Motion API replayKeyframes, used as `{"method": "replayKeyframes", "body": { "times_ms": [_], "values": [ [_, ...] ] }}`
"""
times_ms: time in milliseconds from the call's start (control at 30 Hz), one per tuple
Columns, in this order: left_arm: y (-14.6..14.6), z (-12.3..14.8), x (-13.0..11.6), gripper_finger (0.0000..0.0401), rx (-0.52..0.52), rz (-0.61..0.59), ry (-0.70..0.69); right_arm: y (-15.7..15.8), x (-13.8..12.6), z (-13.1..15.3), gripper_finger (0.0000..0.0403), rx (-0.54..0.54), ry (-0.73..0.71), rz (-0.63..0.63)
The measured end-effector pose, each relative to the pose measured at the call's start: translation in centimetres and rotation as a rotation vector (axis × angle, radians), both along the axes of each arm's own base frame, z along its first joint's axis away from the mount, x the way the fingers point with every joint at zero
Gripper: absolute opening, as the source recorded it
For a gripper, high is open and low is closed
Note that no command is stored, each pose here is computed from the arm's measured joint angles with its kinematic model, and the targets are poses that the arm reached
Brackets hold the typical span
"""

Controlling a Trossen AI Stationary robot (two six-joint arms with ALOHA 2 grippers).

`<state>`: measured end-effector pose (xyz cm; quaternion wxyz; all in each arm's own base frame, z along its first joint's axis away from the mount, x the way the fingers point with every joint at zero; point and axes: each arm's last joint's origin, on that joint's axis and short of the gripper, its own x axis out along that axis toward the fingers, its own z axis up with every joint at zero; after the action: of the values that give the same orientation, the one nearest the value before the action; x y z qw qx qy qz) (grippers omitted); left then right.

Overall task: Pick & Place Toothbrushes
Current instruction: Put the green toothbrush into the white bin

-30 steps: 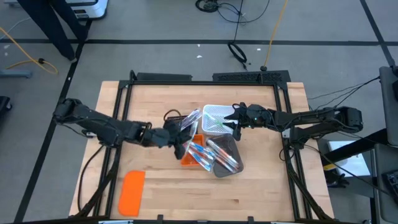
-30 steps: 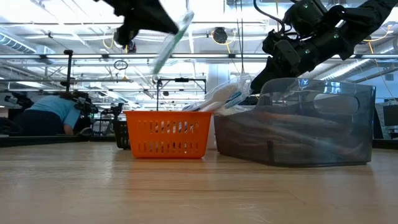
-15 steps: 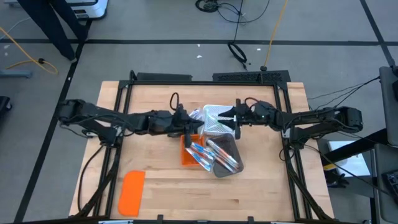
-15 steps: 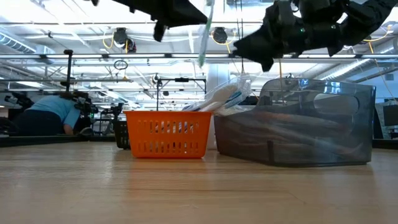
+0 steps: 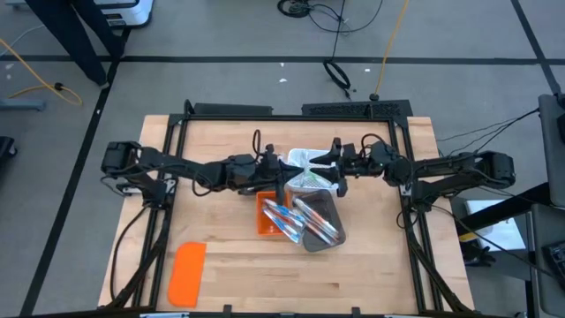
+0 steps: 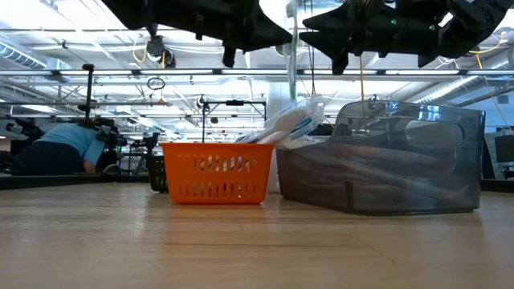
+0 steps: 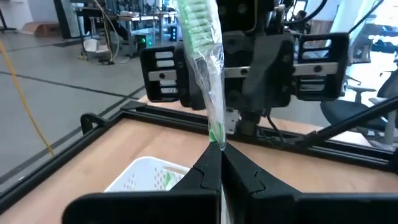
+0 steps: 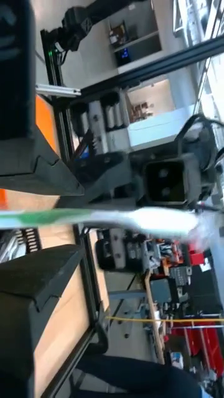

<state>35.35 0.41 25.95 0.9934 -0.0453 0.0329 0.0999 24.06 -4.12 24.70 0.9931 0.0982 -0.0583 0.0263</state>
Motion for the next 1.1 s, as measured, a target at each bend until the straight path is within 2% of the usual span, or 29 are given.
{"method": "replayKeyframes", "body": {
  "times_ms": [300,533,700,800,967,1100],
  "values": [
    [0.2,-0.3,0.4,0.0000,0.000,0.003,-0.026,0.0,0.4,0.1,0.0130,-0.015,-0.058,0.002],
    [0.2,-0.2,0.4,0.0000,0.013,0.002,-0.032,0.1,1.6,-0.7,0.0130,-0.025,-0.103,0.014],
    [0.2,-0.3,0.4,0.0000,0.013,0.002,-0.023,0.1,2.8,0.0,0.0126,-0.046,-0.119,0.021],
    [0.2,-0.4,0.4,0.0000,0.013,0.002,-0.015,0.2,3.4,0.1,0.0100,-0.074,-0.098,0.022],
    [0.1,-0.5,0.4,0.0000,0.017,-0.001,0.001,0.2,3.6,-0.2,0.0013,-0.115,-0.059,0.015],
    [0.1,-0.5,0.4,0.0000,0.018,0.003,0.002,0.2,3.6,-0.2,0.0006,-0.106,-0.053,0.014]
  ]
}}
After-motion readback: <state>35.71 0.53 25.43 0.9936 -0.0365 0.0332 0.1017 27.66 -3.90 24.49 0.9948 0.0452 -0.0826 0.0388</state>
